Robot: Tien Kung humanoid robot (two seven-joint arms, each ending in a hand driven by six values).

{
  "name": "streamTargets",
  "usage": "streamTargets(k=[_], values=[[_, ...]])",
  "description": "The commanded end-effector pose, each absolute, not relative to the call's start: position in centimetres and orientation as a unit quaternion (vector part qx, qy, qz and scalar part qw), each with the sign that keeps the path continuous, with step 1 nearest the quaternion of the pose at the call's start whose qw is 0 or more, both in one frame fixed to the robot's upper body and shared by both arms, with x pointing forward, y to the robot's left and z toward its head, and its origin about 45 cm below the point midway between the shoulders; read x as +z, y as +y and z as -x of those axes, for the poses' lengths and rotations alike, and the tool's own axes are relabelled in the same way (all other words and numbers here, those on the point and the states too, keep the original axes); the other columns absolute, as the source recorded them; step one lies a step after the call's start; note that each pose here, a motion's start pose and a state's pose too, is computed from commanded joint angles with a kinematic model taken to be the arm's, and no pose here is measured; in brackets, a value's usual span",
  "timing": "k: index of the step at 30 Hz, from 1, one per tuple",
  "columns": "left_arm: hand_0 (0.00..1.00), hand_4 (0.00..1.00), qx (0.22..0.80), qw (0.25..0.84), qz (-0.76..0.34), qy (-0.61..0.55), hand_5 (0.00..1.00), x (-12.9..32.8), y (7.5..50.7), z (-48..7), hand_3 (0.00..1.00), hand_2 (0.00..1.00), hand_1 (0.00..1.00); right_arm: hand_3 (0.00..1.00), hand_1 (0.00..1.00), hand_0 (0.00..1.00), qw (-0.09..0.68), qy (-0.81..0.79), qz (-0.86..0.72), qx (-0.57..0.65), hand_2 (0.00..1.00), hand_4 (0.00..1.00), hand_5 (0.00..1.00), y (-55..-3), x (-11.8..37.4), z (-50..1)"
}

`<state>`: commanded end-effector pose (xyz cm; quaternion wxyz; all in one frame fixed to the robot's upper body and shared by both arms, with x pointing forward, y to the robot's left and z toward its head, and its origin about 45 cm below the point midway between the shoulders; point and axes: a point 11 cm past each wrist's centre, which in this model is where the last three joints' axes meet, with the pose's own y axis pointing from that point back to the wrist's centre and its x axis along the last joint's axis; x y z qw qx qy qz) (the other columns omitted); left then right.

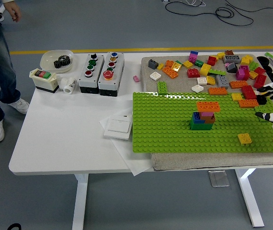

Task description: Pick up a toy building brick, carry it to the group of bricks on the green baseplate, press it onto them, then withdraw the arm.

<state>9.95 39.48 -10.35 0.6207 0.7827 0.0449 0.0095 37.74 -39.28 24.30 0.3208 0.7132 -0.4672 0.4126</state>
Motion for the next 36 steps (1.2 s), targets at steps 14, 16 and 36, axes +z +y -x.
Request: streamTargets(k=[14,16,36], values=[[0.820,0.693,0.008,0.618,-0.785,0.046,0.607,-10.3,39.6,-10.0,0.612,0.797,0.820,0.713,0.619,0.593,0.456,-0.259,-0.667,0.529,0.693,0.945,0.137,-36.8,20.9,-37.1],[0.821,0.693,0.008,0.618,-0.785,0.046,0.607,-10.3,39.7,-10.1,0.613,0.796,0.820,0.720,0.616,0.593,0.466,-0.239,-0.655,0.545,0.693,0.955,0.152,-36.7,20.7,-37.1],[0.822,0.693,0.009,0.618,-0.784,0.047,0.607,-10.3,39.6,-10.1,0.612,0.797,0.820,0.632,0.596,0.572,0.470,-0.261,-0.671,0.511,0.635,0.848,0.228,-36.5,20.4,-38.5]])
